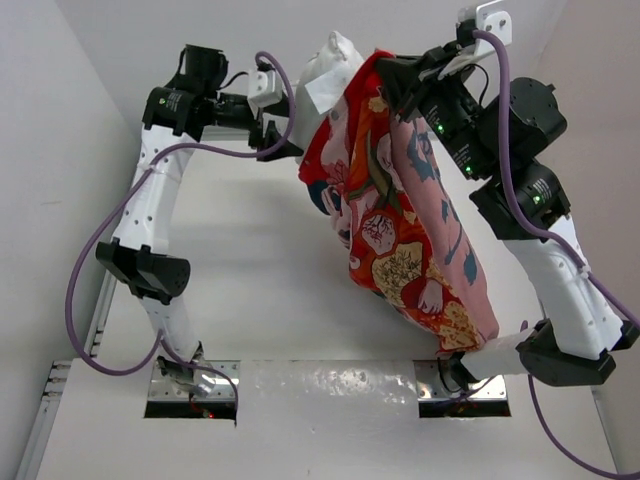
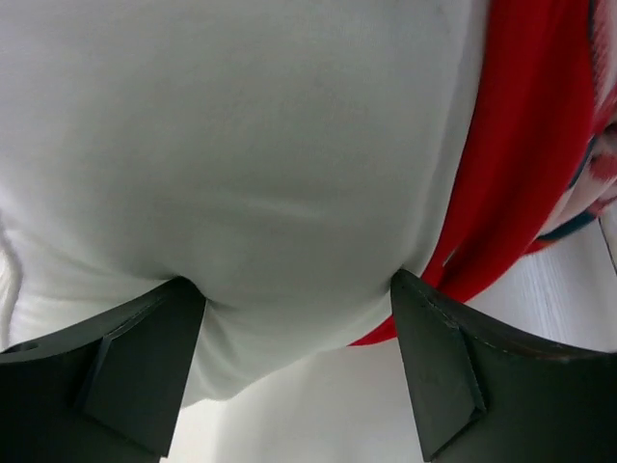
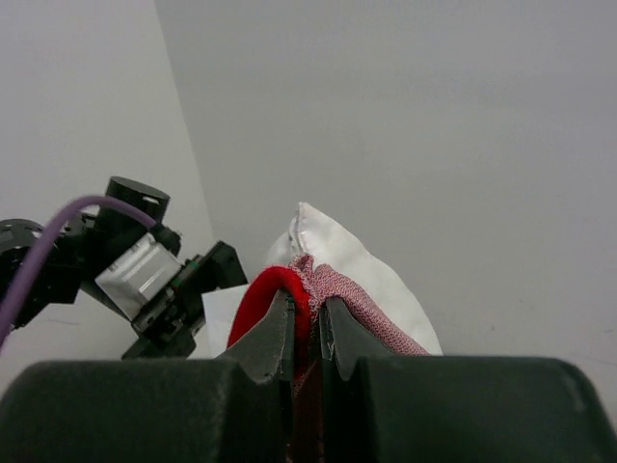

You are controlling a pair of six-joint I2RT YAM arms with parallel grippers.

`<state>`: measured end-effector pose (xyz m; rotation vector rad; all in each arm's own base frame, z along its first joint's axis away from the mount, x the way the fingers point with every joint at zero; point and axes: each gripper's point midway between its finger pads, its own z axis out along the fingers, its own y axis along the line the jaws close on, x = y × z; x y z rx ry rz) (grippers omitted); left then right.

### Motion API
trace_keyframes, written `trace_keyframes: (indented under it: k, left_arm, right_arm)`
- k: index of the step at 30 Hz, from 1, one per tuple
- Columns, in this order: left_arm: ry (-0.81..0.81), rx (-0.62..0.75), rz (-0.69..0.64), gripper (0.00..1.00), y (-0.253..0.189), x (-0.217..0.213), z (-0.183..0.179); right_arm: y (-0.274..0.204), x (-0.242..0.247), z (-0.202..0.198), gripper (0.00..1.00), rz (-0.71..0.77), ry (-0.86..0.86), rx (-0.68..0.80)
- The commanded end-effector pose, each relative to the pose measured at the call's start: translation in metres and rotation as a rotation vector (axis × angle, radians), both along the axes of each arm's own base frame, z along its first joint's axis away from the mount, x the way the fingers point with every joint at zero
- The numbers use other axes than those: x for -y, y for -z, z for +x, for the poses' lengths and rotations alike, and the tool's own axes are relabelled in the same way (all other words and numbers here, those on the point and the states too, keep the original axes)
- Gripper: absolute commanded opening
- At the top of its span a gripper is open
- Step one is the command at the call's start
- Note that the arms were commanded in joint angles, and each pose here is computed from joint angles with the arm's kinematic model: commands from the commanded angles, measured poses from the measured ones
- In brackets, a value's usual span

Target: Put the pillow into the pillowcase

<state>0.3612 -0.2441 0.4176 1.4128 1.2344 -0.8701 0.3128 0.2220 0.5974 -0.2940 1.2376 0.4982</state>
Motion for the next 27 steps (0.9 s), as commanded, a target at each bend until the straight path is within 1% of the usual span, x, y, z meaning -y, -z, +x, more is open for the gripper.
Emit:
trace_keyframes:
  k: [1, 2, 3, 4, 5, 6, 7, 8, 9, 10, 11, 13, 14, 15, 16, 17, 18, 20, 21, 23, 24, 26, 27]
  left_arm:
    - [0.107, 0.002, 0.068, 0.74, 0.026, 0.014, -0.032]
    - [0.068, -0.045, 0.079, 0.73, 0.032, 0.015, -0.025]
    - [0.063, -0.077, 0.072, 0.72, 0.04, 0.018, -0.018]
    - [0.078, -0.106, 0.061, 0.71, 0.039, 0.019, -0.022]
    - [0.105, -0.085, 0.047, 0.65, 0.032, 0.02, -0.027]
    - [0.126, -0.112, 0.046, 0.61, 0.032, 0.018, -0.036]
    - [0.141, -0.064, 0.043, 0.56, 0.026, 0.018, -0.039]
    - [0.121, -0.014, 0.045, 0.57, 0.013, 0.014, -0.038]
    - [0.07, 0.052, 0.051, 0.61, 0.001, 0.006, -0.027]
    - [-0.055, 0.048, 0.085, 0.78, -0.005, -0.005, -0.01]
    - [-0.156, 0.089, 0.076, 0.85, -0.023, -0.02, 0.005]
    - [-0.349, 0.162, 0.047, 0.92, -0.055, -0.044, 0.032]
    - [-0.409, 0.184, 0.026, 0.93, -0.067, -0.061, 0.04]
    - [-0.437, 0.234, -0.012, 0.94, -0.087, -0.07, 0.039]
    - [-0.434, 0.21, -0.048, 0.95, -0.095, -0.072, 0.034]
    - [-0.439, 0.221, -0.068, 0.95, -0.105, -0.077, 0.03]
    - [-0.399, 0.231, -0.084, 0.91, -0.114, -0.074, 0.015]
    - [-0.329, 0.216, -0.097, 0.82, -0.118, -0.068, -0.005]
    - [-0.253, 0.18, -0.101, 0.64, -0.113, -0.061, -0.022]
    - [-0.154, 0.122, -0.099, 0.45, -0.101, -0.052, -0.042]
    - [-0.069, 0.087, -0.08, 0.36, -0.084, -0.047, -0.058]
    - [-0.02, -0.034, -0.04, 0.31, -0.046, -0.039, -0.063]
    - [-0.03, -0.112, -0.01, 0.31, -0.02, -0.037, -0.054]
  right_arm:
    - [-0.07, 0.023, -0.035, 0.0, 0.183, -0.03, 0.183]
    - [-0.071, 0.021, -0.036, 0.0, 0.187, -0.043, 0.184]
    - [-0.071, 0.02, -0.035, 0.0, 0.191, -0.049, 0.18]
    - [-0.07, 0.019, -0.035, 0.0, 0.189, -0.051, 0.178]
    - [-0.072, 0.022, -0.035, 0.0, 0.191, -0.037, 0.176]
    - [-0.069, 0.023, -0.032, 0.0, 0.181, -0.025, 0.164]
    - [-0.069, 0.025, -0.031, 0.0, 0.182, -0.009, 0.161]
    - [-0.068, 0.028, -0.03, 0.0, 0.175, 0.006, 0.162]
    - [-0.067, 0.029, -0.03, 0.0, 0.172, 0.011, 0.16]
    - [-0.067, 0.029, -0.03, 0.0, 0.172, 0.012, 0.16]
    - [-0.066, 0.028, -0.03, 0.0, 0.17, 0.012, 0.16]
    - [-0.066, 0.029, -0.029, 0.0, 0.169, 0.016, 0.159]
    - [-0.064, 0.028, -0.027, 0.0, 0.165, 0.018, 0.155]
    - [-0.064, 0.028, -0.027, 0.0, 0.165, 0.02, 0.157]
    - [-0.063, 0.027, -0.026, 0.0, 0.163, 0.021, 0.156]
    - [-0.062, 0.027, -0.025, 0.0, 0.159, 0.023, 0.156]
    - [-0.062, 0.026, -0.025, 0.0, 0.157, 0.023, 0.156]
    - [-0.062, 0.026, -0.024, 0.0, 0.154, 0.022, 0.156]
    - [-0.062, 0.025, -0.024, 0.0, 0.154, 0.02, 0.154]
    - [-0.062, 0.025, -0.024, 0.0, 0.154, 0.02, 0.155]
    - [-0.063, 0.025, -0.025, 0.0, 0.153, 0.018, 0.157]
    - [-0.062, 0.025, -0.024, 0.0, 0.154, 0.017, 0.157]
    - [-0.063, 0.025, -0.024, 0.0, 0.156, 0.016, 0.157]
